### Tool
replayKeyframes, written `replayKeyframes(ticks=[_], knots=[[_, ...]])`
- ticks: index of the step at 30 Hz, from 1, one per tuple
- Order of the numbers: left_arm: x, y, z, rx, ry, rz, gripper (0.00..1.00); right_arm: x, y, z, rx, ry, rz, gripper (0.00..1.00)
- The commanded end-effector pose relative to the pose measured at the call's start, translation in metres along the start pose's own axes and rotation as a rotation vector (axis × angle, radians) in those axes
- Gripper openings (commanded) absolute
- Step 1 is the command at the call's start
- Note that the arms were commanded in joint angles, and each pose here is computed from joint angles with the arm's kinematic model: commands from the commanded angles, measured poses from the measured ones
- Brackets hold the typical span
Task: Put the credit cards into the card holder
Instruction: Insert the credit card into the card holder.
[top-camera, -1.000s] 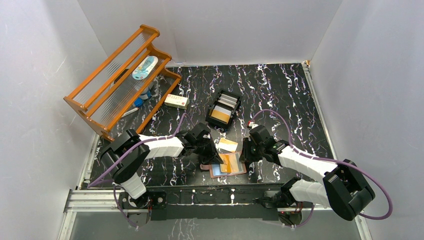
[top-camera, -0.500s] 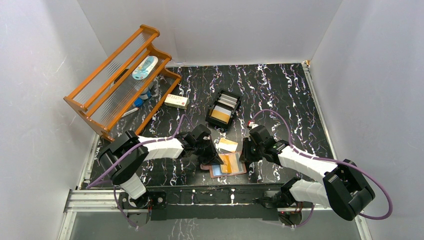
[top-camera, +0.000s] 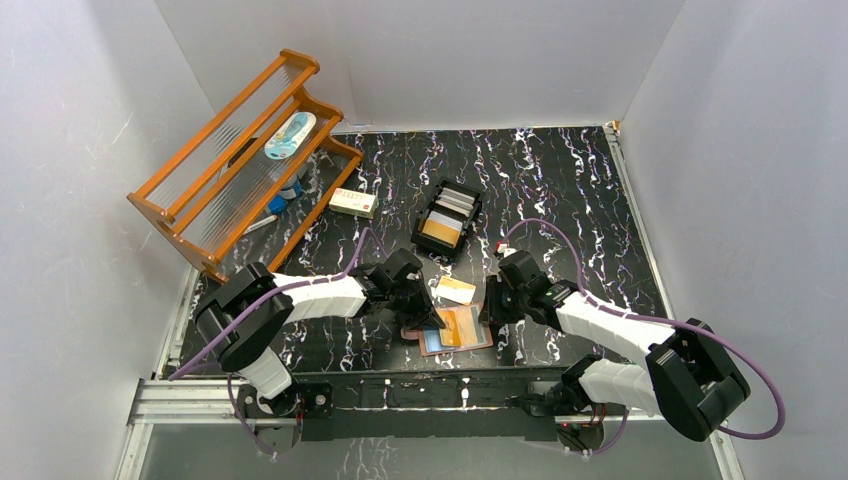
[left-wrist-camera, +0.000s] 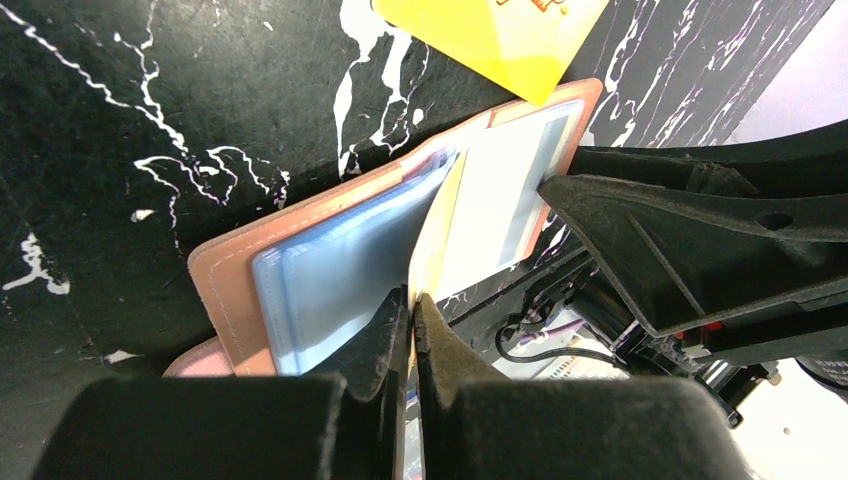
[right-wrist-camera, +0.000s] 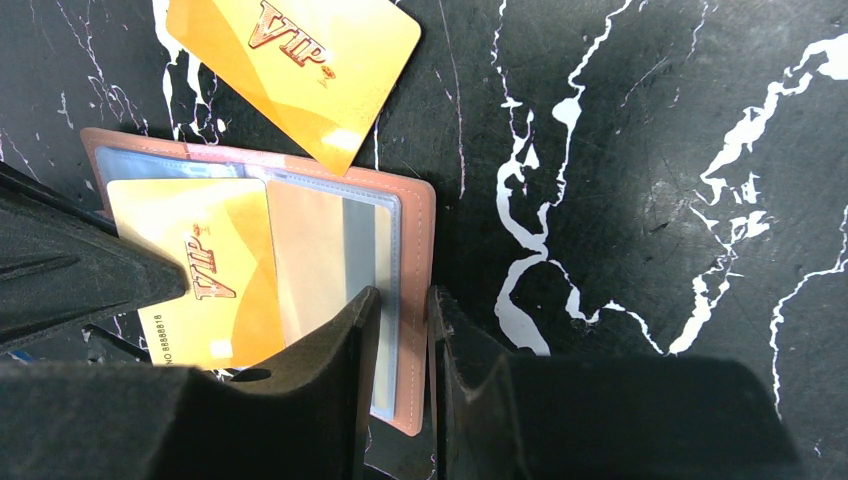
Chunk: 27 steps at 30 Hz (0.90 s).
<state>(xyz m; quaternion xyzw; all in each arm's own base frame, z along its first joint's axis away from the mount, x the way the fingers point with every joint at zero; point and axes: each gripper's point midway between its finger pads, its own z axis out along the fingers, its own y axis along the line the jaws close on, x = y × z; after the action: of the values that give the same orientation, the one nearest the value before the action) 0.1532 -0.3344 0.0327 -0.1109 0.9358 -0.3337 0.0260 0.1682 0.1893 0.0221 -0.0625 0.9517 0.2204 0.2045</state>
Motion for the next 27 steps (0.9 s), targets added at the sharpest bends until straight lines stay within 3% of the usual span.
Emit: replayKeyframes(ticks=[1, 27], knots=[[0.005, 0.016, 0.006, -0.078, 0.015, 0.001, 0.0, 0.013, -0.012, 0.004, 0.045, 0.037, 0.004, 0.32], [0.004, -0.004, 0.015, 0.023, 0.019, 0.059, 0.0, 0.014, -0.012, 0.004, 0.044, 0.041, 0.004, 0.31]])
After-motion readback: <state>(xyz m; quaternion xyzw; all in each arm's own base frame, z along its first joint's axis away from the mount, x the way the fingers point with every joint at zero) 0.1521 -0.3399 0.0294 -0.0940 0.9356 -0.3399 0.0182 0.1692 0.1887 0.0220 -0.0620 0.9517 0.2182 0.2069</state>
